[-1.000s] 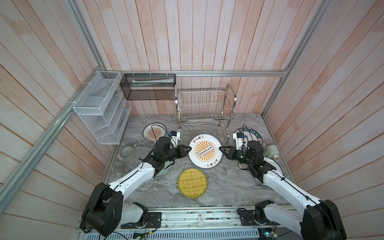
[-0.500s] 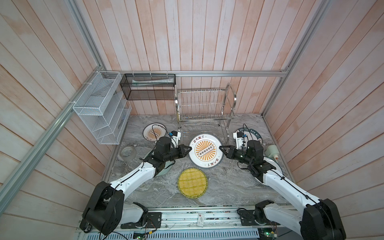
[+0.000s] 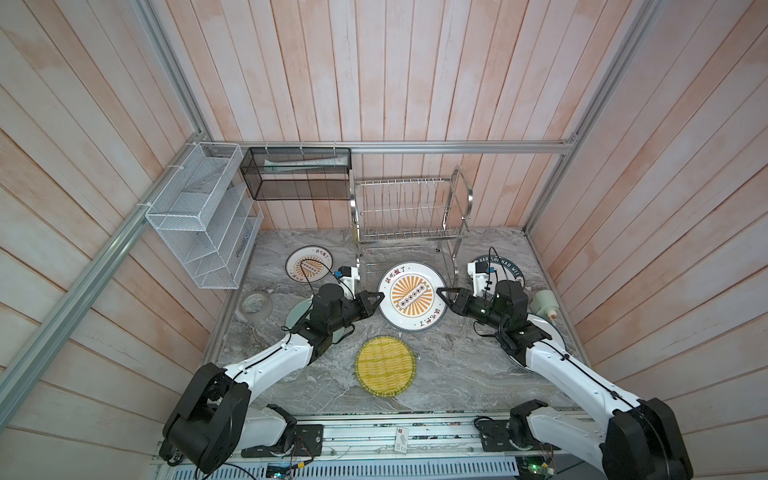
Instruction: Load the plates into the dish rack
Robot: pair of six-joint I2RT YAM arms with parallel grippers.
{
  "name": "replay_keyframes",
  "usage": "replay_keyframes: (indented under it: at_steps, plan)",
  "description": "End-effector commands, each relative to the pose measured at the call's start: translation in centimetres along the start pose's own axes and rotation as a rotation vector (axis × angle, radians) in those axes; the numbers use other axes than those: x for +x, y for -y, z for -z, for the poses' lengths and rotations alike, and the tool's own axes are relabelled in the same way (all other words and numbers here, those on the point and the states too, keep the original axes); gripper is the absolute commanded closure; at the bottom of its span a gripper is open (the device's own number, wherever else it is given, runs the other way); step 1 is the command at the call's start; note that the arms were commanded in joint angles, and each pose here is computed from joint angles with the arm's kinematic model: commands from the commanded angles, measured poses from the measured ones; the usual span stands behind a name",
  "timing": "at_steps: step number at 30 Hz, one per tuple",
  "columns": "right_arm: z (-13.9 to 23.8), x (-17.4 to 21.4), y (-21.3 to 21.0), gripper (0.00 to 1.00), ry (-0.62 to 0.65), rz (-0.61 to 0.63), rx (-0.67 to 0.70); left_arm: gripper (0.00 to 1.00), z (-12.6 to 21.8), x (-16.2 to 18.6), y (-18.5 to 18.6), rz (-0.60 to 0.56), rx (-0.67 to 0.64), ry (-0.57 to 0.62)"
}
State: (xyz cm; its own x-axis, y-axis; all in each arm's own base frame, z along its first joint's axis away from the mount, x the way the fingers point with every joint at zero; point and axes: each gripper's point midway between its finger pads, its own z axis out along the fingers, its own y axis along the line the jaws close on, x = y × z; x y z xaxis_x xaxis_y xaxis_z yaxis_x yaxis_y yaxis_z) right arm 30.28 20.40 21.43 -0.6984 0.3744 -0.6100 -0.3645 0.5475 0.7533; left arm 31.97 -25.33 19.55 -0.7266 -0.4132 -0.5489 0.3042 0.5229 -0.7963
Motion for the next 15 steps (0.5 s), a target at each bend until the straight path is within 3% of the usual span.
replay_keyframes:
  at_steps: [1, 15]
  plan:
    - [0.2, 0.6, -1.1, 0.74, 0.007, -0.02, -0.053, 1.0, 1.4, -3.2, 2.5, -0.018, 0.078, 0.175]
    - [-1.3, 2.2, -1.9, 0.8, -0.003, -0.052, -0.065, 1.0, 1.9, -3.0, 3.5, -0.049, 0.105, 0.191]
